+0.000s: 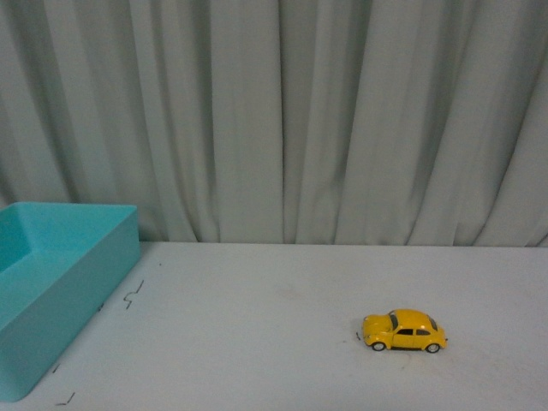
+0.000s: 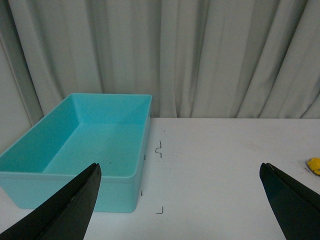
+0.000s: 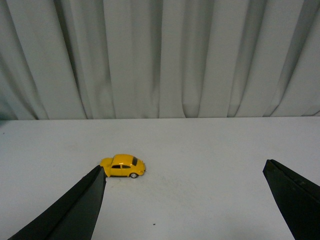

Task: Wind up and store yellow beetle toy

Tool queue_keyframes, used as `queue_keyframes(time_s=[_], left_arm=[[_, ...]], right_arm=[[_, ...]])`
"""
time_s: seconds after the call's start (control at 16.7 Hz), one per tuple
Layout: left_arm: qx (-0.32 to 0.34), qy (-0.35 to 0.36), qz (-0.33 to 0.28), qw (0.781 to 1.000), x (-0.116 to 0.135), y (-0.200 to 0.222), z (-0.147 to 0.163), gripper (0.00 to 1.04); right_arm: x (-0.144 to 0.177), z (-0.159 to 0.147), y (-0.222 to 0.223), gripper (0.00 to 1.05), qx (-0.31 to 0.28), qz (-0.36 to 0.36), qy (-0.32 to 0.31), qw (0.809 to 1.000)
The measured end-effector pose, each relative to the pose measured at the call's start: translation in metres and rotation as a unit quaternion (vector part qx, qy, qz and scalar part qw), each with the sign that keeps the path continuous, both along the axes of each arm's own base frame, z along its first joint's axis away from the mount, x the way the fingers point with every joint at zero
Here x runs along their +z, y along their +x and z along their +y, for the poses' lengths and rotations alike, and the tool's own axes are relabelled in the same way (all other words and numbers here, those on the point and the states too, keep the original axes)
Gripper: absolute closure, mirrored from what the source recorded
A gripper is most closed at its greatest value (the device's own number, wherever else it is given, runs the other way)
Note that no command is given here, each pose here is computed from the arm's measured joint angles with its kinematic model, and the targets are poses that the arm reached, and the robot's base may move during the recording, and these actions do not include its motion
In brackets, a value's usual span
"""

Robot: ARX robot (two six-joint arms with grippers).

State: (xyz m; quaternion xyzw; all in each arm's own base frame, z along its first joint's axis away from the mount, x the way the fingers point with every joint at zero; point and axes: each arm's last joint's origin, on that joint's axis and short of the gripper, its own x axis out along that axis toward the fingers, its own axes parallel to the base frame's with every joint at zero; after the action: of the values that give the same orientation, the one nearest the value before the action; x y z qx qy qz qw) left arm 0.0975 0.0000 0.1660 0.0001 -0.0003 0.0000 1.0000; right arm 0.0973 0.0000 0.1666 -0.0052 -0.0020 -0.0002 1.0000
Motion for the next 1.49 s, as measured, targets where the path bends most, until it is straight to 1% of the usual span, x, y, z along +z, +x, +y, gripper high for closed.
queue_keyframes(time_s=[1.49], left_arm=[[0.000, 0.000, 0.000, 1.000, 0.0000, 0.0000, 0.0000, 0.07]], right_arm=[[0.0000, 0.0000, 0.0000, 0.07, 0.000, 0.000, 0.000, 1.000]])
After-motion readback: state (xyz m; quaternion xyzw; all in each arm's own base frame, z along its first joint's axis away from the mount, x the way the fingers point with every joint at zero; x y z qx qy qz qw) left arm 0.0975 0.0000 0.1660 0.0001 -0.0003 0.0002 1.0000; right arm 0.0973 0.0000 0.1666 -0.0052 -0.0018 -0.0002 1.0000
